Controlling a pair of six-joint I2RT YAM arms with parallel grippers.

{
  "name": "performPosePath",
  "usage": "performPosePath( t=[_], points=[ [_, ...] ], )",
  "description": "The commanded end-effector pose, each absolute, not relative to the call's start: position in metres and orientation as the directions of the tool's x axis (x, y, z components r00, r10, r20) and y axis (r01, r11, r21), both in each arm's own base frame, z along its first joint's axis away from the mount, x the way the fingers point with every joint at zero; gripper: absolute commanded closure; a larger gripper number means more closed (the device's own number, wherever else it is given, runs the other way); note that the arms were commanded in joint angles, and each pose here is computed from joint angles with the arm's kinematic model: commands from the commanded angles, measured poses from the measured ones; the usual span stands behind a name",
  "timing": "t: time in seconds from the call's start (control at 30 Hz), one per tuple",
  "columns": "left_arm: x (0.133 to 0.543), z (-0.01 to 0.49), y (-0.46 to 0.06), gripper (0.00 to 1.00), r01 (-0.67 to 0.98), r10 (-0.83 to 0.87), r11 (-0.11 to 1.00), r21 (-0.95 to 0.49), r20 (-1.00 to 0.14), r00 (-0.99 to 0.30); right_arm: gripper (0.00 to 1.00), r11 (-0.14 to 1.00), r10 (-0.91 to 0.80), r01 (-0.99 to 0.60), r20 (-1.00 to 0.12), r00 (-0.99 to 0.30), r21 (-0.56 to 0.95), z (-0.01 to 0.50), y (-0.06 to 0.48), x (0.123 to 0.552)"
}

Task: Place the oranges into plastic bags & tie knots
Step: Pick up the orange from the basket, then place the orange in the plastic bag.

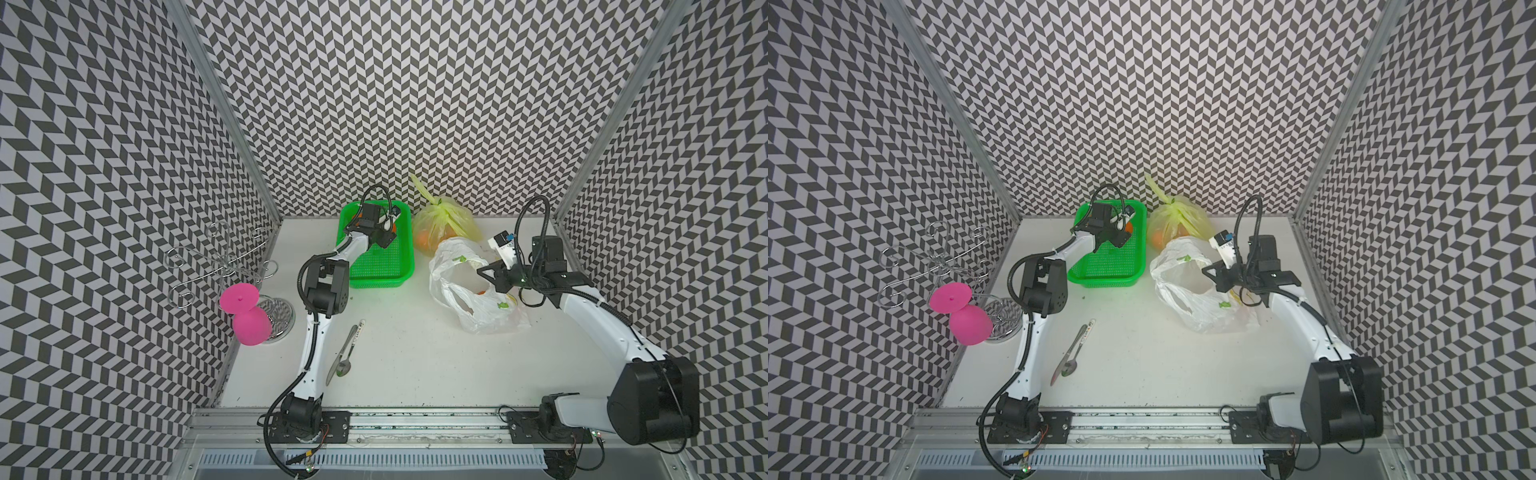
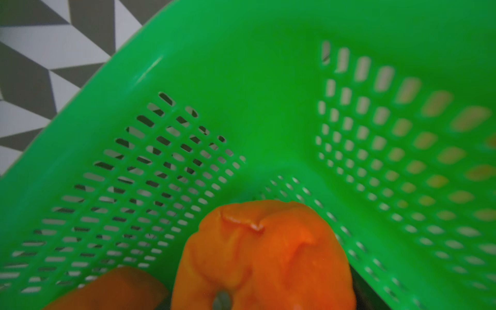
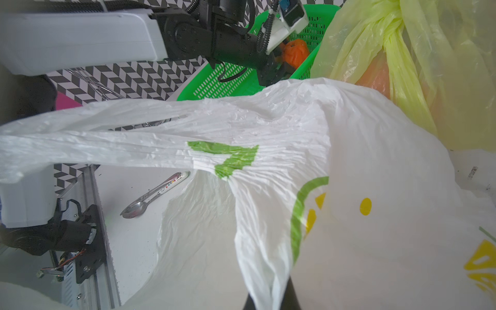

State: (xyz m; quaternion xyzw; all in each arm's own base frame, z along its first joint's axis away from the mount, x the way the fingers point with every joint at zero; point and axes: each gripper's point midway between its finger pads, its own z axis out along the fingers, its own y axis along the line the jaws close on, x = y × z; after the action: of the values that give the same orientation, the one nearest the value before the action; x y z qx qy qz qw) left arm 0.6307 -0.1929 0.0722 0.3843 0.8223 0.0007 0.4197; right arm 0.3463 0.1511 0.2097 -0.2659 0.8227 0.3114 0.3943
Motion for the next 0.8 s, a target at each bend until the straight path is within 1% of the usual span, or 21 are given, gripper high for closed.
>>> performPosePath(
  t=[0.0,0.07,0.17,0.3,0.4,0.5,0.57,0.67,0.77],
  points=[
    [0.579,0.159,-0.223,0.52,0.713,0.589,0.649,0.266,-0.769,-0.249,1.0,0.667,-0.195,-0.698,-0.844,-0.5,0.26,0.224,0.15,0.353],
    [0.537,0.176,-0.229,0.52,0.759,0.57,0.614,0.218,-0.788,-0.235,1.0,0.667,-0.193,-0.699,-0.846,-0.497,0.259,0.226,0.15,0.353],
    [0.462,0.201,-0.238,0.53,0.84,0.536,0.522,0.151,-0.824,-0.185,1.0,0.665,-0.189,-0.699,-0.846,-0.498,0.263,0.226,0.151,0.352],
    [0.363,0.223,-0.255,0.53,0.929,0.486,0.361,0.084,-0.867,-0.111,1.0,0.661,-0.188,-0.7,-0.843,-0.504,0.271,0.224,0.152,0.353],
    [0.308,0.228,-0.275,0.53,0.967,0.467,0.246,0.071,-0.883,-0.054,1.0,0.659,-0.188,-0.701,-0.842,-0.506,0.275,0.224,0.152,0.352],
    [0.276,0.229,-0.296,0.53,0.985,0.46,0.161,0.065,-0.888,-0.017,1.0,0.659,-0.189,-0.702,-0.844,-0.501,0.269,0.226,0.152,0.352],
    [0.264,0.228,-0.308,0.54,0.991,0.454,0.118,0.055,-0.891,-0.005,1.0,0.657,-0.188,-0.705,-0.847,-0.497,0.268,0.227,0.152,0.351],
    [0.261,0.228,-0.327,0.54,0.995,0.443,0.095,0.043,-0.897,-0.004,1.0,0.643,-0.186,-0.714,-0.848,-0.496,0.277,0.227,0.154,0.349],
    [0.267,0.231,-0.345,0.53,0.995,0.417,0.094,0.033,-0.909,-0.009,1.0,0.625,-0.182,-0.725,-0.85,-0.495,0.288,0.226,0.157,0.345]
  ],
)
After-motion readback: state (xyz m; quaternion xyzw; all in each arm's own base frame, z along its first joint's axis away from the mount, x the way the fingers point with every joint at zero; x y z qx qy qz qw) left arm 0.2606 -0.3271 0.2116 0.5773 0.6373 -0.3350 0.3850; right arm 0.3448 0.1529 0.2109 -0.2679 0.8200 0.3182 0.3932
